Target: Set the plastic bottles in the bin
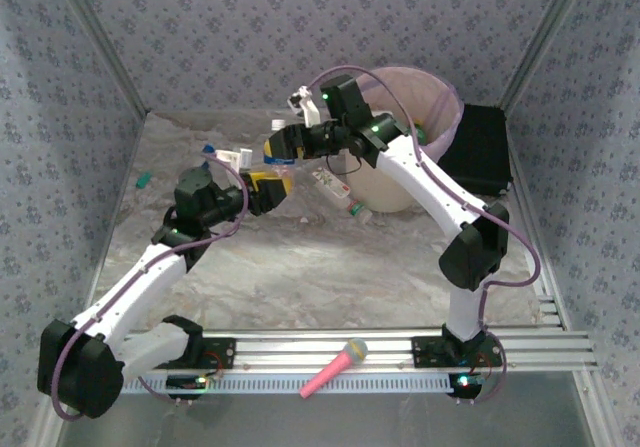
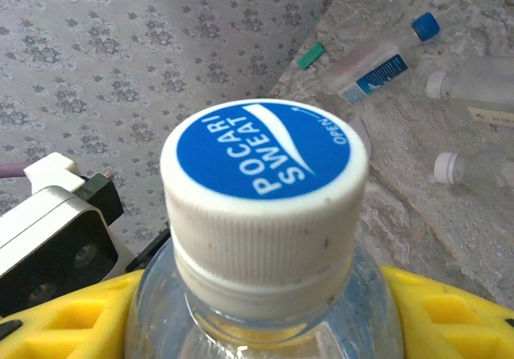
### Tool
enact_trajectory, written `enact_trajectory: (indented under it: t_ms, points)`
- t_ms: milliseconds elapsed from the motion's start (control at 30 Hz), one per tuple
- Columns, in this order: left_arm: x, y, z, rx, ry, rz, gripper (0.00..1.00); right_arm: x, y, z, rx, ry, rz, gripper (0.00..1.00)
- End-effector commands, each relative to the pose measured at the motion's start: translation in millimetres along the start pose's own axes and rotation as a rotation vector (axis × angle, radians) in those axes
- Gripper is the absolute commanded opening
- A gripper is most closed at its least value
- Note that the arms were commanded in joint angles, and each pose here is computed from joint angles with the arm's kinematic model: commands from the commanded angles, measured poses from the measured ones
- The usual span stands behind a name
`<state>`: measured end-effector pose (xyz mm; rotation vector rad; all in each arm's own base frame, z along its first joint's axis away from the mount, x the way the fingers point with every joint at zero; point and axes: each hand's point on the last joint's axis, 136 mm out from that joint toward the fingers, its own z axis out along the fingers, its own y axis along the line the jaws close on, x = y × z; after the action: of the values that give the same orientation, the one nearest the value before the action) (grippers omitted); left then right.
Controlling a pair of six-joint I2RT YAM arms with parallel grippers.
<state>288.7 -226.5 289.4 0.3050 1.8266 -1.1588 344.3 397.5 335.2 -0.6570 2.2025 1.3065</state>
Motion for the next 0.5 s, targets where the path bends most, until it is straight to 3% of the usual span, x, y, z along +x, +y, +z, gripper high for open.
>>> enact_trajectory:
  t_ms: [0, 67, 300, 467]
  points:
    - [-11.8, -15.3, -7.3, 0.015, -0.017, 0.06, 0.9, -22.7, 18.7, -17.3, -0.024, -0.053, -0.077, 0.55]
    - [-10.0, -14.3, -11.6, -0.006, -0.01, 0.073, 0.99, -29.8, 21.8, -26.0, -0.008, -0.065, -0.104, 0.54]
    - [4.8, 0.7, -31.5, -0.126, 0.017, 0.068, 1.0, -60.4, 27.1, -71.6, 0.099, -0.142, -0.215, 0.47]
    - [21.7, 50.7, -45.3, -0.407, 0.091, -0.051, 1.0, -90.7, 14.2, -118.0, 0.267, -0.246, -0.275, 0.45]
